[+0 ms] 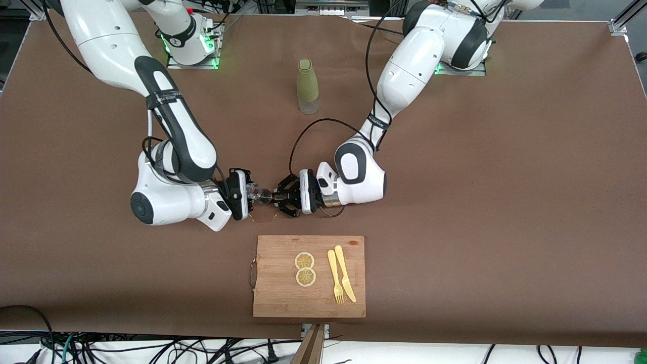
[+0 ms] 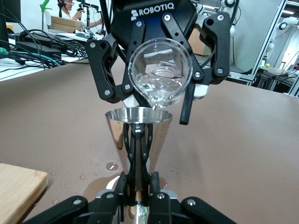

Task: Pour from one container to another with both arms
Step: 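Pour water from the beaker into the jigger held by the left gripper, then carry the beaker back with the right gripper while the left gripper carries the jigger back, then lower the beaker and jigger onto the table with both grippers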

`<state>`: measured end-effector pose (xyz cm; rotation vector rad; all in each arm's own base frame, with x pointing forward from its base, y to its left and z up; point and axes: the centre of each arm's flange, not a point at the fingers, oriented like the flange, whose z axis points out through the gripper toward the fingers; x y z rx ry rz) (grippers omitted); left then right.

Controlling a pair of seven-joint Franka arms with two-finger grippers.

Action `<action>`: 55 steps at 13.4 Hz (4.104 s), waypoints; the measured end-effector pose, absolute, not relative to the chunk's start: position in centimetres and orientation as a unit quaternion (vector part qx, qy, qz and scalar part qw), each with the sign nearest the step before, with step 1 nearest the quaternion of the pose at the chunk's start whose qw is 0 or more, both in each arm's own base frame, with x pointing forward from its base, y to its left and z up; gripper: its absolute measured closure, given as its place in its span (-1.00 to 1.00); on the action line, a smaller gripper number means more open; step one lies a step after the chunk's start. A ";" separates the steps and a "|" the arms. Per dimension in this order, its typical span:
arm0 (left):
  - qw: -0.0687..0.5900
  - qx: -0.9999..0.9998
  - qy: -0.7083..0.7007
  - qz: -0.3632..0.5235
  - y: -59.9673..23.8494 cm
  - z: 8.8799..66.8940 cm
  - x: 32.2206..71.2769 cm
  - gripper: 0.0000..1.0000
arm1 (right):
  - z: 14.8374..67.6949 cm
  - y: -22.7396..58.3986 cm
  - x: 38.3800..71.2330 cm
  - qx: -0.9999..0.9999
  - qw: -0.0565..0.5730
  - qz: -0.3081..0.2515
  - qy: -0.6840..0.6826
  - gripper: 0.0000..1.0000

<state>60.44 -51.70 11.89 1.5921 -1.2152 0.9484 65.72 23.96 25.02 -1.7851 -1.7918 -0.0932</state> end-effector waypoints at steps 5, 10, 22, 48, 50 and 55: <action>0.451 0.639 -0.491 0.382 -51.7 12.0 60.5 0.58 | 24.9 21.1 66.6 -0.651 0.322 -0.068 -0.684 0.46; 0.503 0.588 -0.505 0.382 -49.0 14.3 63.1 0.58 | 21.7 14.1 67.2 -0.626 0.364 -0.150 -0.673 0.45; 0.582 0.388 -0.640 0.319 -14.1 14.8 67.4 0.58 | 14.4 -3.1 62.7 -0.559 0.385 -0.316 -0.663 0.45; 0.430 0.522 -0.615 0.406 17.0 9.4 65.8 0.58 | 7.7 -13.0 56.9 -0.559 0.396 -0.353 -0.637 -0.52; 0.431 0.523 -0.611 0.409 17.1 9.2 65.7 0.57 | 8.0 -14.8 56.7 -0.570 0.385 -0.349 -0.636 -0.91; 0.427 0.532 -0.606 0.409 17.9 8.2 65.3 -0.03 | 11.2 -21.3 57.4 -0.629 0.353 -0.322 -0.613 -1.00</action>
